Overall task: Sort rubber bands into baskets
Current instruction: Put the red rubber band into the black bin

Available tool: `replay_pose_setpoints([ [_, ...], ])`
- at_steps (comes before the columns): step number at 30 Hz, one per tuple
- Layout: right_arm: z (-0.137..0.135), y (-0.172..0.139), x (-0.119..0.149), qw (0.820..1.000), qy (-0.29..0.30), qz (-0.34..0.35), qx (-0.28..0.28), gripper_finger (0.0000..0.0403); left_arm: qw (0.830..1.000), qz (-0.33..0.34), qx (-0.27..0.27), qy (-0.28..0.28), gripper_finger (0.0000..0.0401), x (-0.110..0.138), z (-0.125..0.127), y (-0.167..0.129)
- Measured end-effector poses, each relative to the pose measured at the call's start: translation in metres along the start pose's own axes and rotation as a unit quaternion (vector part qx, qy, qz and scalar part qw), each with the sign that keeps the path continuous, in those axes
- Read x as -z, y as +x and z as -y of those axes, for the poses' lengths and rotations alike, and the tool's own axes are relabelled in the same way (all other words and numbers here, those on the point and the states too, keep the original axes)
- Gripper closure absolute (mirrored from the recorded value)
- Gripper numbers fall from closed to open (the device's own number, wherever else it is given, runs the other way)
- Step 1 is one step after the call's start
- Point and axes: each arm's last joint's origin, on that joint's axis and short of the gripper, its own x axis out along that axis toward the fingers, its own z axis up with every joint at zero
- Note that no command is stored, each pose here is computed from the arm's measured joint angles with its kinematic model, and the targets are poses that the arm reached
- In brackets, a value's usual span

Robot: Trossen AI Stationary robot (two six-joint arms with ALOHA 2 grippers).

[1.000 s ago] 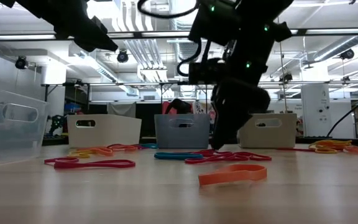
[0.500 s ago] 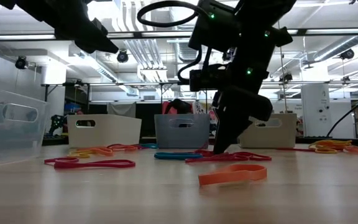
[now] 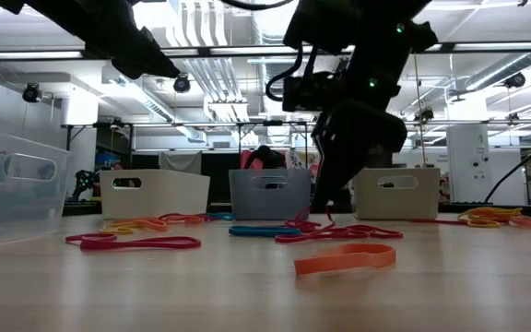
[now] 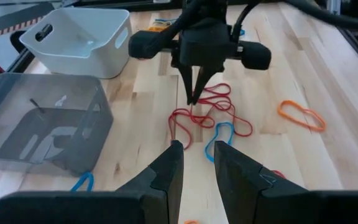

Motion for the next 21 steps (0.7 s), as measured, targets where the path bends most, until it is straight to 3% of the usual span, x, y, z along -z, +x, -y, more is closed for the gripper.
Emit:
replay_pose_setpoints([
  [10, 0.007, -0.047, -0.021, 0.992, -0.031, 0.118, 0.006, 0.0394, 1.0, 0.006, -0.002, 0.029, 0.0326, -0.001, 0.0, 0.0],
  [21, 0.015, -0.098, -0.042, 0.955, -0.09, 0.281, 0.025, 0.0394, 0.999, 0.016, -0.005, 0.035, 0.0326, -0.003, -0.001, -0.004],
])
